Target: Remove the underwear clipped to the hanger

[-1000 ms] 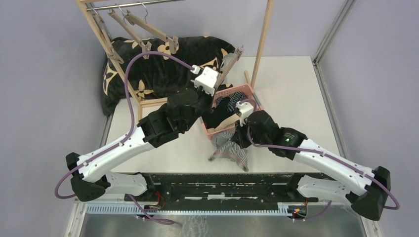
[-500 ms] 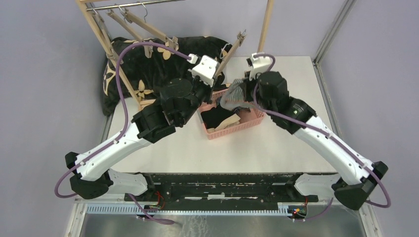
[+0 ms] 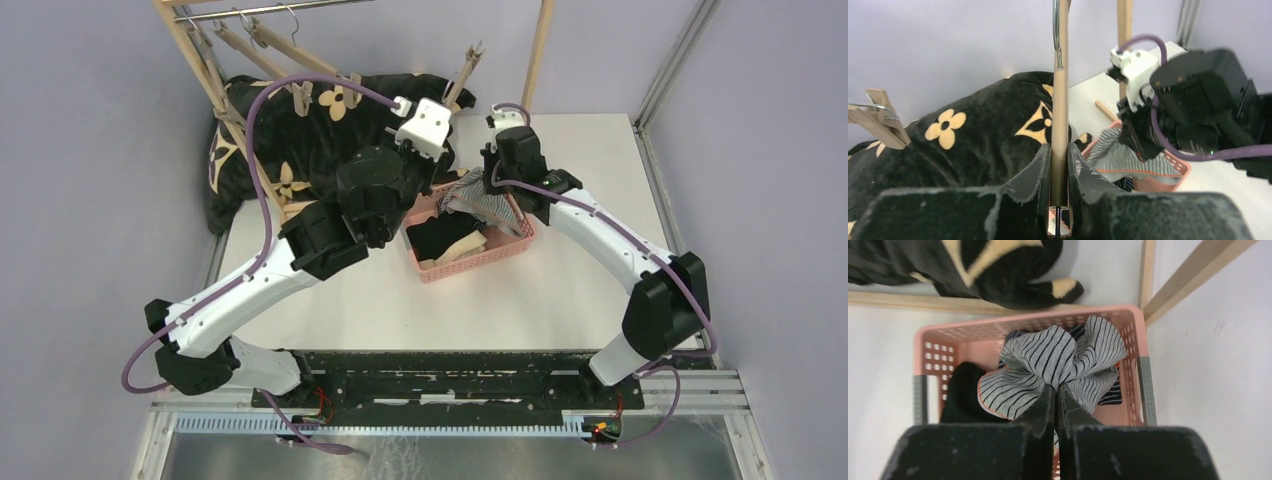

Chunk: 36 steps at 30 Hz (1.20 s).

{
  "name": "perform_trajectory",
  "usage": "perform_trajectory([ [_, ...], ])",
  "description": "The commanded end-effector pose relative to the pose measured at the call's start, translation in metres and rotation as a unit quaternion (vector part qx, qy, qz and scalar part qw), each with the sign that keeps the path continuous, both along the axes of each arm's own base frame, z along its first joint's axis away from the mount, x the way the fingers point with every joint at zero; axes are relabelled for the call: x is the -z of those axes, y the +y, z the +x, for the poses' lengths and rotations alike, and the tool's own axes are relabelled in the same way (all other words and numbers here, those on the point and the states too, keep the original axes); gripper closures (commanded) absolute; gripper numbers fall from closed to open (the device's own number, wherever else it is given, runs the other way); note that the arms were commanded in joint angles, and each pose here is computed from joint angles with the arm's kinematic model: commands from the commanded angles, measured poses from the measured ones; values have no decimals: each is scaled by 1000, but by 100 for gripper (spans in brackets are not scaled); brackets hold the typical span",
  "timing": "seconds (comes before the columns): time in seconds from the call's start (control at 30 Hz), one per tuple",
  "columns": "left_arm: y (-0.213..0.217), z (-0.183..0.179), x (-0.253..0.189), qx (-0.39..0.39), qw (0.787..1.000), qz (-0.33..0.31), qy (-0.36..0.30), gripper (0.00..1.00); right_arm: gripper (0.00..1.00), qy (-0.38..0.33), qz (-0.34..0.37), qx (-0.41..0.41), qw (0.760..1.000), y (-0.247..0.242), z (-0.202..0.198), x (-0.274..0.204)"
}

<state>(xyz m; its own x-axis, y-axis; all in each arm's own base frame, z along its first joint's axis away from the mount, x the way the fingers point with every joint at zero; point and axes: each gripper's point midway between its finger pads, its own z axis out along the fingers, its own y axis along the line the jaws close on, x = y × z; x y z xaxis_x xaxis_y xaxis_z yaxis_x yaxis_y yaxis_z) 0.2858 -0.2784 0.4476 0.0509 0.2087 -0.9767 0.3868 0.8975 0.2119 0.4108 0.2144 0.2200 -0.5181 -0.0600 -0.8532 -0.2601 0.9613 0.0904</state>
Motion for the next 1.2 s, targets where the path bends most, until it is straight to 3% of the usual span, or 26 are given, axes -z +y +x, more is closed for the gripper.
perform_trajectory([
  [0.0, 14, 15, -37, -52, 998, -26, -39, 97, 99, 0, 42, 4, 999, 4, 10, 15],
  [0.2, 12, 38, -46, -57, 997, -39, -31, 97, 99, 53, 45, -6, 998, 7, 28, 60],
  [0.23, 14, 44, -50, -62, 997, -43, -31, 97, 96, 65, 46, -12, 997, 10, 29, 69],
  [0.3, 15, 54, -48, -66, 997, -42, -23, 97, 64, 79, 46, -20, 996, 14, 27, 80],
  [0.43, 20, 70, -55, -64, 996, -55, -17, 97, 41, 60, 50, -18, 997, 8, 20, 77],
  [0.6, 36, 91, -63, -74, 993, -87, -18, 97, 35, 30, 54, -15, 998, -4, 3, 53],
  [0.83, 37, 110, -71, -85, 987, -133, -32, 97, 34, -7, 69, -18, 997, -13, -15, 24],
  [1.17, 35, 125, -67, -109, 976, -181, -52, 97, 34, -13, 58, -25, 998, -17, -22, 23],
])
